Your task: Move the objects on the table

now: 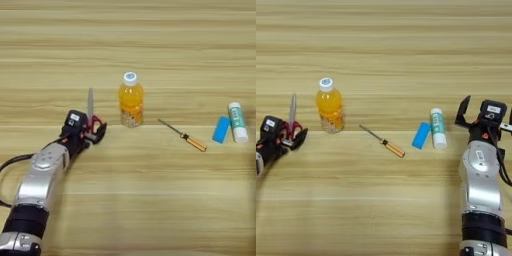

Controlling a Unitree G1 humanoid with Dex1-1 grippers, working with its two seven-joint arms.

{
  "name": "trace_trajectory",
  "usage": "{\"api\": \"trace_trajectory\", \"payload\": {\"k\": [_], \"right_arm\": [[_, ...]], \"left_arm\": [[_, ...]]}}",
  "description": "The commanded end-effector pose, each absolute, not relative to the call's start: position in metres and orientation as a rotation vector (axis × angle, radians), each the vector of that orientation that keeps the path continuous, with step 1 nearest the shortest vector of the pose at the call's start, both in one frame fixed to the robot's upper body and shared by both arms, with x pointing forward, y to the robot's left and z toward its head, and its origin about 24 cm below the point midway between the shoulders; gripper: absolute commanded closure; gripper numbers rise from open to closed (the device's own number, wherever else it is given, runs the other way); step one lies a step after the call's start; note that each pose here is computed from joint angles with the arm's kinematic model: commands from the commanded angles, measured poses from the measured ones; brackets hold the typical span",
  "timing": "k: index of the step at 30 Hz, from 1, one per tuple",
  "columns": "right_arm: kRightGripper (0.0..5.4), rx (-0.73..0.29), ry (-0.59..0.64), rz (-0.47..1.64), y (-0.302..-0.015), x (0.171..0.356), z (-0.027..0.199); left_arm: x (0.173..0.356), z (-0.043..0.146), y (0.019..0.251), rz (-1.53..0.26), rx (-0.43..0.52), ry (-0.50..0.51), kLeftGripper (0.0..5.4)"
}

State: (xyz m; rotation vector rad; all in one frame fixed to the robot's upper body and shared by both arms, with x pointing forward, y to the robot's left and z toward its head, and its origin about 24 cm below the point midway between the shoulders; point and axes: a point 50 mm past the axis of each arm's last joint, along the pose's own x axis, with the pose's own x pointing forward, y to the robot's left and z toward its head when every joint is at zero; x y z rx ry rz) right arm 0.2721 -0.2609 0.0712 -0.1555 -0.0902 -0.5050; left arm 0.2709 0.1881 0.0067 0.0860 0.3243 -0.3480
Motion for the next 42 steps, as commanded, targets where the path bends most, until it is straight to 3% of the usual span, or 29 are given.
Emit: {"api": "trace_trajectory", "payload": {"k": [1,8,25,34,35,42], "right_arm": [[0.0,-0.153,-0.102,-0.508,-0.258,0.274,0.077],[0.0,-0.15,-0.106,-0.508,-0.256,0.274,0.078],[0.0,-0.148,-0.105,-0.509,-0.253,0.276,0.08],[0.0,-0.15,-0.105,-0.507,-0.253,0.275,0.08],[0.0,-0.15,-0.105,-0.507,-0.253,0.275,0.08],[0.0,-0.152,-0.1,-0.504,-0.253,0.275,0.08]], "left_arm": [[0.258,0.007,0.195,-0.328,0.111,0.374,1.53],[0.233,0.01,0.199,-0.326,0.114,0.428,1.54],[0.197,0.002,0.168,-0.464,0.079,0.497,1.54],[0.196,0.004,0.166,-0.46,0.096,0.472,1.54],[0.197,0.005,0.166,-0.46,0.099,0.464,1.25],[0.203,0.01,0.168,-0.441,0.127,0.415,0.7]]}}
